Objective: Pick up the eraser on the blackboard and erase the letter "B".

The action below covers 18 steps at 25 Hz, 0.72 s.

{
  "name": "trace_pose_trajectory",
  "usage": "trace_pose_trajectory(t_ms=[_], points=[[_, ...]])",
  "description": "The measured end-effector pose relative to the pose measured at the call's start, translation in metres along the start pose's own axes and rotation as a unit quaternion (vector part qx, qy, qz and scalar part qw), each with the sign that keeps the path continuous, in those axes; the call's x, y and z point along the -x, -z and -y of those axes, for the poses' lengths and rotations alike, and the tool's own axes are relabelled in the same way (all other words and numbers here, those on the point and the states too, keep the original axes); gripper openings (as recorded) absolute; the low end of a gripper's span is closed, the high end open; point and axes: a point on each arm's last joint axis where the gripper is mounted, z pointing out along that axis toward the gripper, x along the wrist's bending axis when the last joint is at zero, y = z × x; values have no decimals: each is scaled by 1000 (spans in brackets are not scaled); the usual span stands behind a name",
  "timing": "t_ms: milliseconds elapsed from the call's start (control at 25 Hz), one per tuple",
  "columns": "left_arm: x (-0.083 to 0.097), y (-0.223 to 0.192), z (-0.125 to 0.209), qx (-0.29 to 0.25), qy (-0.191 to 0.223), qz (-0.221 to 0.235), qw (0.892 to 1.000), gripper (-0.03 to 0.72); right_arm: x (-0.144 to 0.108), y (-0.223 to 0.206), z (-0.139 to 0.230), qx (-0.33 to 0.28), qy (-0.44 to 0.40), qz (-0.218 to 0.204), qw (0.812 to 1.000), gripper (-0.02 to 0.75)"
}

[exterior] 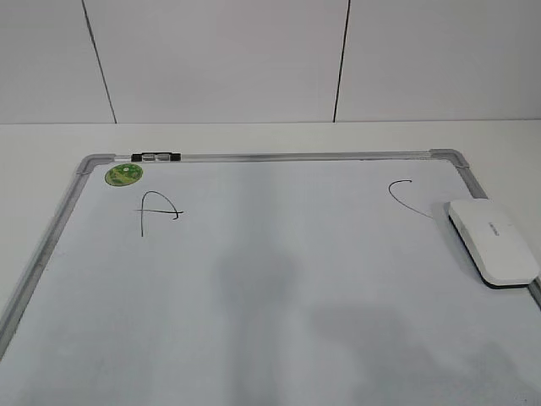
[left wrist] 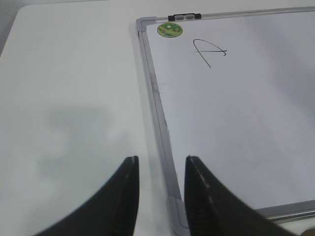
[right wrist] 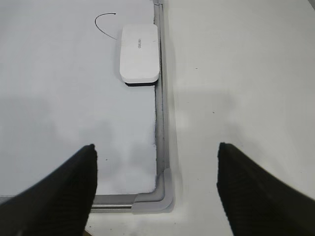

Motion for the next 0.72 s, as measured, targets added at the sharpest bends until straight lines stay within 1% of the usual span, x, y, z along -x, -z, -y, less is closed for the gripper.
trace_pose_trajectory(t_ms=[720], points=[[0, 0, 0, 1, 0, 0, 1000, 238, 0, 0, 0, 2, 0, 0, 1000, 585]])
